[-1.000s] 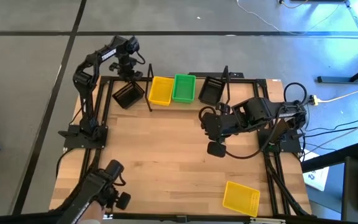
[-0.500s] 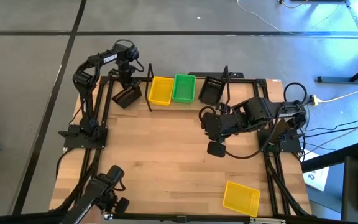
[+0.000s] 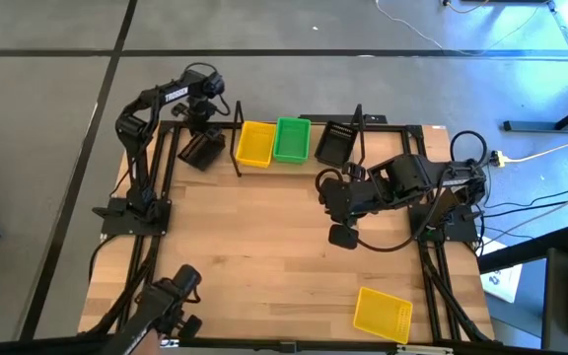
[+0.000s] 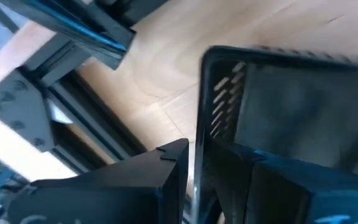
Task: Stack baskets on shelf by color
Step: Stack the black bin on top of the black bin on the shelf
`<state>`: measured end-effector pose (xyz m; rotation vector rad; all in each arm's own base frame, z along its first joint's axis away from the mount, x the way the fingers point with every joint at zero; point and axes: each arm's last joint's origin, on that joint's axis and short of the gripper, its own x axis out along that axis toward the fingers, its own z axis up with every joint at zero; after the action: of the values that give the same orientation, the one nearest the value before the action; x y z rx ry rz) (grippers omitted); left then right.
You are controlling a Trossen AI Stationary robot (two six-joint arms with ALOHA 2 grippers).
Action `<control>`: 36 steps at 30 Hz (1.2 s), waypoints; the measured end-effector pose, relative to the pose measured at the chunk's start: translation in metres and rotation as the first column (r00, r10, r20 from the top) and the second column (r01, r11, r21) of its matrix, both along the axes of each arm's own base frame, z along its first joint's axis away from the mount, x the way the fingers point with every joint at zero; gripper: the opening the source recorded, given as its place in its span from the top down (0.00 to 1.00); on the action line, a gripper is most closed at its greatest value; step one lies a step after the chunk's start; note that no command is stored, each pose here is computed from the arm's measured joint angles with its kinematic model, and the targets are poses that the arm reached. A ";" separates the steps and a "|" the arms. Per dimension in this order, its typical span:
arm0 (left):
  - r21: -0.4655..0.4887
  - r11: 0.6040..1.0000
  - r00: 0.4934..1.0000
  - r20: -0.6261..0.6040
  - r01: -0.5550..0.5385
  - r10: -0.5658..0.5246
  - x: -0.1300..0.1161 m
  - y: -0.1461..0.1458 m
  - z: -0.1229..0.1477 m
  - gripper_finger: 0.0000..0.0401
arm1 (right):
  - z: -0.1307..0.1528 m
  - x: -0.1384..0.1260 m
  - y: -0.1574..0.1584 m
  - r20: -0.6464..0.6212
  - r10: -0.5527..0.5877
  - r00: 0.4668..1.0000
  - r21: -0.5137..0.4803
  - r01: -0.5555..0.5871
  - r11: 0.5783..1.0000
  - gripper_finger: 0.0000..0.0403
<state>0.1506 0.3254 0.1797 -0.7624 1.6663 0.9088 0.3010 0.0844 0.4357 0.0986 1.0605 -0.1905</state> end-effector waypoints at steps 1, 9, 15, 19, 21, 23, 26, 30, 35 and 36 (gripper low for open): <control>0.006 1.000 1.000 -0.004 0.006 -0.006 0.001 -0.001 0.001 0.86 | 0.000 0.000 0.000 0.000 -0.001 1.000 0.000 0.001 1.000 0.78; 0.029 1.000 1.000 0.003 0.000 0.000 0.001 -0.001 0.007 0.86 | 0.000 0.001 -0.005 0.000 -0.014 1.000 -0.002 0.014 1.000 0.78; 0.006 1.000 0.998 0.066 -0.020 0.019 0.001 -0.002 0.003 0.86 | 0.000 0.001 -0.005 0.000 -0.014 1.000 -0.002 0.014 1.000 0.78; 0.005 0.999 0.997 0.066 -0.041 0.040 0.000 -0.006 -0.008 0.86 | 0.000 0.001 -0.005 0.000 -0.014 1.000 -0.002 0.014 1.000 0.78; -0.006 1.000 0.998 0.062 -0.030 0.031 -0.001 -0.008 -0.015 0.86 | 0.000 0.001 -0.005 0.000 -0.014 1.000 -0.002 0.014 1.000 0.78; -0.019 1.000 0.998 0.056 -0.024 0.025 -0.003 -0.011 -0.019 0.86 | 0.000 0.001 -0.005 0.000 -0.014 1.000 -0.002 0.014 1.000 0.78; -0.038 0.999 0.999 0.049 -0.012 0.014 -0.004 -0.014 -0.022 0.90 | 0.000 0.001 -0.005 -0.001 -0.012 1.000 -0.003 0.012 1.000 0.78; -0.051 0.999 0.999 0.051 -0.001 0.003 -0.004 -0.014 -0.021 0.98 | 0.000 0.001 -0.005 -0.003 0.006 1.000 -0.013 -0.006 1.000 0.78; -0.039 0.999 0.998 0.055 0.038 -0.035 -0.002 -0.015 0.002 1.00 | 0.000 0.001 -0.006 0.002 0.000 1.000 -0.033 0.000 0.999 0.78; -0.024 0.999 0.998 0.055 0.040 -0.038 -0.002 -0.016 0.010 1.00 | 0.000 0.002 -0.006 0.005 -0.005 1.000 -0.044 0.005 0.999 0.78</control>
<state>0.1486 0.3095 0.1898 -0.7628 1.6421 0.8337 0.3025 0.0783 0.4360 0.0618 1.0507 -0.2183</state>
